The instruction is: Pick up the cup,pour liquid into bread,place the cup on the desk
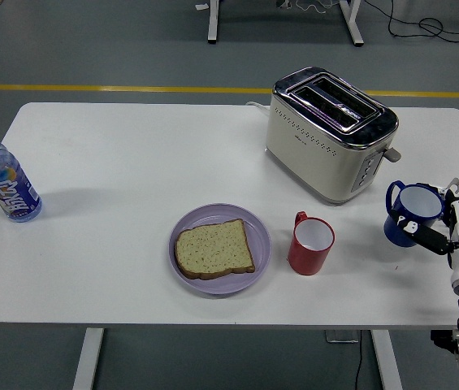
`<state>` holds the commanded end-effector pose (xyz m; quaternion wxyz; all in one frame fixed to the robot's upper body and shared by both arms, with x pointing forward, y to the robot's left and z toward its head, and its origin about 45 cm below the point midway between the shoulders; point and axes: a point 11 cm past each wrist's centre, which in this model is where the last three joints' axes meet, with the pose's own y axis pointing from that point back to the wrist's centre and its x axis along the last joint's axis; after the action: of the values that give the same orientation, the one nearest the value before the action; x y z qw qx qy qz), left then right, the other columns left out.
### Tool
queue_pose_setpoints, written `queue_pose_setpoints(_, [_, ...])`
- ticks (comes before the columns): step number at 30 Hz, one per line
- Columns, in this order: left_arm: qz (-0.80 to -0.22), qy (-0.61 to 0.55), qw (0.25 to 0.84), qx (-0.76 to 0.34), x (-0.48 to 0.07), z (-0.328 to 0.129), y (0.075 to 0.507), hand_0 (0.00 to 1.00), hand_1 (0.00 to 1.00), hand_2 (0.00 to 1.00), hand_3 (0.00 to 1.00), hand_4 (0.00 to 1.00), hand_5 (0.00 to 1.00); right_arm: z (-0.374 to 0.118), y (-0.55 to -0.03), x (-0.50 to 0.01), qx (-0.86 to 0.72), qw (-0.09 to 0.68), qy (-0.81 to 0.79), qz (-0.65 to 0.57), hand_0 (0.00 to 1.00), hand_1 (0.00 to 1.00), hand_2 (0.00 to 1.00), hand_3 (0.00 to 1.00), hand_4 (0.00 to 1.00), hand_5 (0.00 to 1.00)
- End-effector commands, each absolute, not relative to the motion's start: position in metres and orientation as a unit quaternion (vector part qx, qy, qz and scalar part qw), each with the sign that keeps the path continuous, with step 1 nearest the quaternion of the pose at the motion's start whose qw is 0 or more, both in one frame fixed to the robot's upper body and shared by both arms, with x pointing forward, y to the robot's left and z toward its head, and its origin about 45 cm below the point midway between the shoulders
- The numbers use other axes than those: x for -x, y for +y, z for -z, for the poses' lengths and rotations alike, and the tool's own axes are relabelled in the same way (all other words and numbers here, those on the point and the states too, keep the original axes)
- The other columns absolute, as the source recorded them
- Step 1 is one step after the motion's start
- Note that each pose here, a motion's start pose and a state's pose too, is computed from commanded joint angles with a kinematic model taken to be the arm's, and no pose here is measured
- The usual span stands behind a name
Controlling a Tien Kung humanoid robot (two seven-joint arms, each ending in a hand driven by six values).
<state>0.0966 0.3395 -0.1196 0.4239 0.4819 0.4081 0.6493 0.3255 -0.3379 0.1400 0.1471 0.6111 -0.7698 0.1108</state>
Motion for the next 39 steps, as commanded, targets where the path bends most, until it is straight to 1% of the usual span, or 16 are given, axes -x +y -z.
queue_pose_setpoints(16, [-0.645,0.408,0.424,-0.487,-0.094,0.12,0.339,0.687,0.695,0.699,0.555,0.249,0.998,-0.117,-0.326,-0.32,-0.62,0.169,-0.759,-0.106,0.472,0.329,0.459,0.46,0.79,0.002])
queue_pose_setpoints(39, [-0.647,0.409,0.424,-0.484,-0.096,0.12,0.339,0.685,0.693,0.699,0.554,0.248,0.998,-0.104,-0.312,-0.323,-0.626,0.172,-0.755,-0.093,0.476,0.332,0.46,0.458,0.787,0.002])
